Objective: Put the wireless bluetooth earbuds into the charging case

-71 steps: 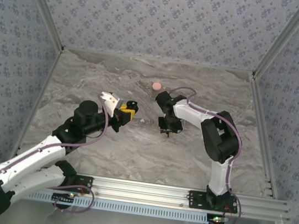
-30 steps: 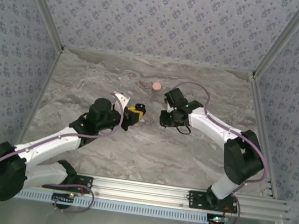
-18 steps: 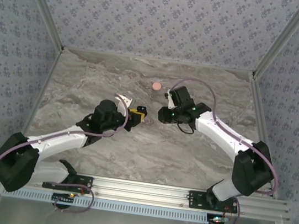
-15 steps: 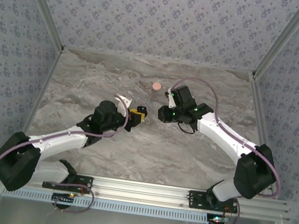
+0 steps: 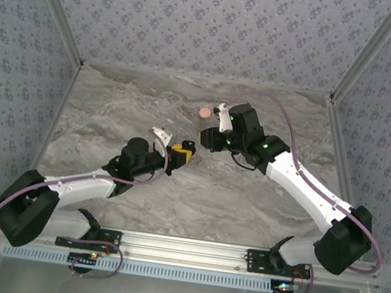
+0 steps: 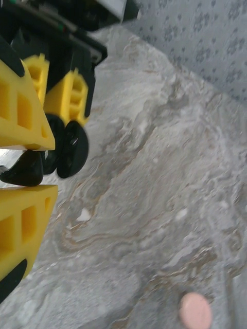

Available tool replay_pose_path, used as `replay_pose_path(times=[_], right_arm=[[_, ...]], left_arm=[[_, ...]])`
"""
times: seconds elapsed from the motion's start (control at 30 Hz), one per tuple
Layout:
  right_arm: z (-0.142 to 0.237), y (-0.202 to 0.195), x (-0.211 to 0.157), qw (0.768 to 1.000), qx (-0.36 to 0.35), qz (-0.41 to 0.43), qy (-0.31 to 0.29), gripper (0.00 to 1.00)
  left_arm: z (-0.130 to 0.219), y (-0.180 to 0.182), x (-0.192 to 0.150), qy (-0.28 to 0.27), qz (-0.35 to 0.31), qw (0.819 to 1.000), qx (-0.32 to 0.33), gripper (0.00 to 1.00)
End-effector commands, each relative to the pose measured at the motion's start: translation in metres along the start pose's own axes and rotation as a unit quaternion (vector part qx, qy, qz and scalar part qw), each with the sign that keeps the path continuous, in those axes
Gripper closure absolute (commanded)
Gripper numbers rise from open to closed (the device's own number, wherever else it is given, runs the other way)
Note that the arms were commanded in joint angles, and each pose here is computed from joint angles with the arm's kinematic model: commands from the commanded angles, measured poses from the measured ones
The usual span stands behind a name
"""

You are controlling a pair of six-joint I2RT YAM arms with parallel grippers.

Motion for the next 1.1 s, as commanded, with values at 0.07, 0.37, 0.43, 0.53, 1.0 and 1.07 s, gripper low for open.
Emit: replay_pose_path(times=[0.07,0.37,0.43,0.53,1.0,1.07], right_arm=[[0.016,0.022,0.026,0.998,0.021,0.036,-0.043,0.76],[0.012,0.031,0.025,0.997,0.017,0.056,-0.041,0.76],[0.011,0.032,0.025,0.997,0.017,0.059,-0.039,0.76],[0.01,0.032,0.024,0.997,0.015,0.062,-0.035,0.76],[0.006,0.037,0.021,0.997,0.016,0.074,-0.029,0.76],[0.005,0.037,0.02,0.997,0.015,0.074,-0.026,0.76]], left_arm=[[-0.001,-0.018,0.014,-0.03,-0.025,0.998,-0.041,0.8],[-0.001,-0.027,0.02,-0.037,-0.028,0.997,-0.058,0.8],[-0.002,-0.03,0.021,-0.039,-0.03,0.997,-0.063,0.8],[-0.002,-0.035,0.024,-0.042,-0.033,0.996,-0.07,0.8],[-0.003,-0.043,0.038,-0.055,-0.019,0.996,-0.075,0.8],[-0.003,-0.045,0.04,-0.056,-0.017,0.995,-0.077,0.8]])
Point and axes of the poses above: each hand's point on the last joint's axis, 136 mm out from that joint toward the fingers, its own z axis back along the fingers, its own y axis along the line the jaws close on, x = y × z, the point moved 2 cm from there along z, back along the fingers, and after that the axes turned 9 degrees about z, right-handed, at the moved point
